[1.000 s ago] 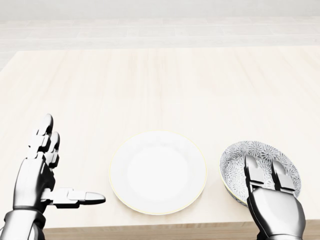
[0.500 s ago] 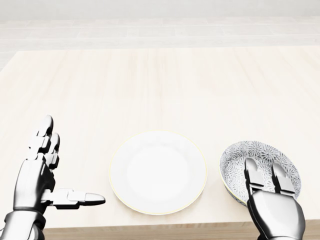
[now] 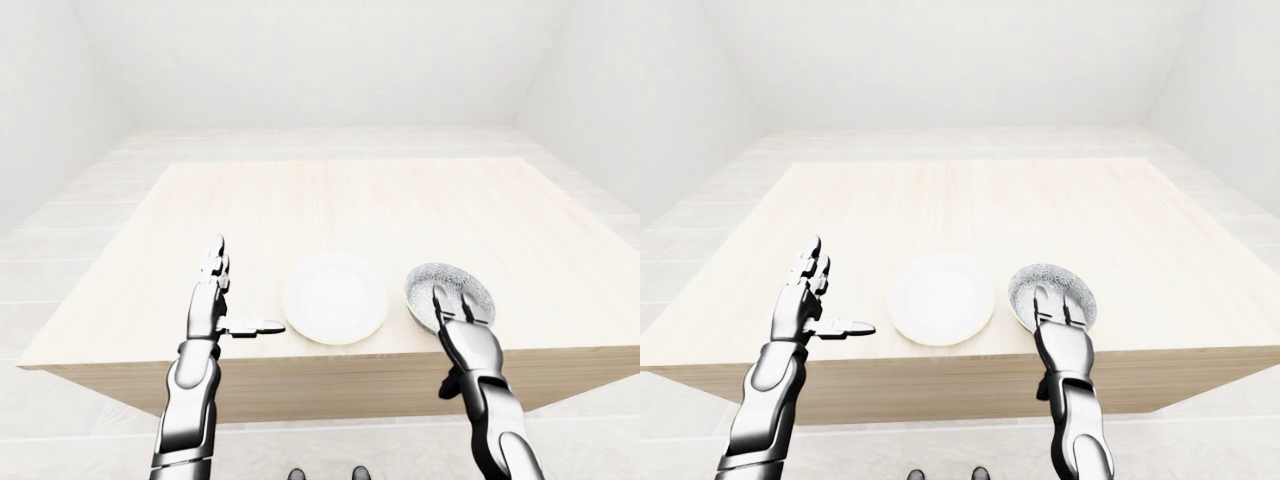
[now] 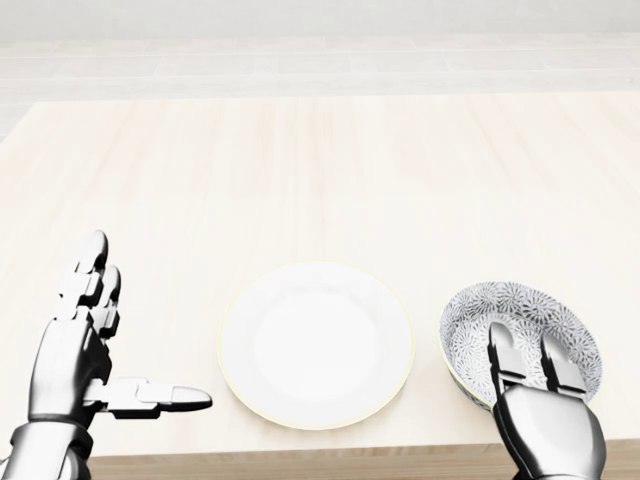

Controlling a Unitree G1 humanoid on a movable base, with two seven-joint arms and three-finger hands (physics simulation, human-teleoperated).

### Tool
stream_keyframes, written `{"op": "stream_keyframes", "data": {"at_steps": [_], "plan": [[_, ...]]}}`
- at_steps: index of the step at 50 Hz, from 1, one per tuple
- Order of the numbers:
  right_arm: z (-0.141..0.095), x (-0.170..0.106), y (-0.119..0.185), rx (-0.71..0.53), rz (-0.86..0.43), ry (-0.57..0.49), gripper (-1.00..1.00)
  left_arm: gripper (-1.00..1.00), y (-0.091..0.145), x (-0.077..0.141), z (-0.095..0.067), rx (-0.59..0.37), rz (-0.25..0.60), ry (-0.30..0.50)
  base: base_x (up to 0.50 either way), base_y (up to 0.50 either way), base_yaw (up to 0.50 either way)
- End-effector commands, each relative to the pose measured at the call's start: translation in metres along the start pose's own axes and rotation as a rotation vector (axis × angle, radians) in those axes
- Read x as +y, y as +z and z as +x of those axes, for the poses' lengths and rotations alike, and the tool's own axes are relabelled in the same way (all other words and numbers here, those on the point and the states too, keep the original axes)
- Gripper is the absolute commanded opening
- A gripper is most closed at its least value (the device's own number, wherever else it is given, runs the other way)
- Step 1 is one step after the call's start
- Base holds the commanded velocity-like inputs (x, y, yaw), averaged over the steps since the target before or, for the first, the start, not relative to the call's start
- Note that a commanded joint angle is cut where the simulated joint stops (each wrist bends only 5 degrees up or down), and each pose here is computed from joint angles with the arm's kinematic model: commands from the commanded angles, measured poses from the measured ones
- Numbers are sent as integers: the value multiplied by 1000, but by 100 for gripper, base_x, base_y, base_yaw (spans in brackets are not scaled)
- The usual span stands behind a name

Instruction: Put the bowl on the plate.

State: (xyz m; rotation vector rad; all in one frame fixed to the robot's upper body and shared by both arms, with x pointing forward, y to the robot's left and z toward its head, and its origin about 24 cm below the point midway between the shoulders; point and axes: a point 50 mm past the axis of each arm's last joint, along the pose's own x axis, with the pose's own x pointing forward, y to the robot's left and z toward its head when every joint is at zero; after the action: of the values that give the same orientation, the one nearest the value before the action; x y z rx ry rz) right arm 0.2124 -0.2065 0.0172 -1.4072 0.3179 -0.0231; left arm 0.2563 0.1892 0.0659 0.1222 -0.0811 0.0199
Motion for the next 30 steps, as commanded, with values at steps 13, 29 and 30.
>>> {"op": "stream_keyframes", "data": {"at_steps": [13,29,30], "plan": [[-4,-2,-1,-4,-15,4,100,100,1,1,-1,0,0,0,0,0,0],[-5,-3,-3,6,-28,7,-4,100,3,-1,0,-3,1,-2,0,0,0],[-5,-3,-3,6,-28,6,-4,100,3,-1,0,-1,0,-4,0,0,0]]}}
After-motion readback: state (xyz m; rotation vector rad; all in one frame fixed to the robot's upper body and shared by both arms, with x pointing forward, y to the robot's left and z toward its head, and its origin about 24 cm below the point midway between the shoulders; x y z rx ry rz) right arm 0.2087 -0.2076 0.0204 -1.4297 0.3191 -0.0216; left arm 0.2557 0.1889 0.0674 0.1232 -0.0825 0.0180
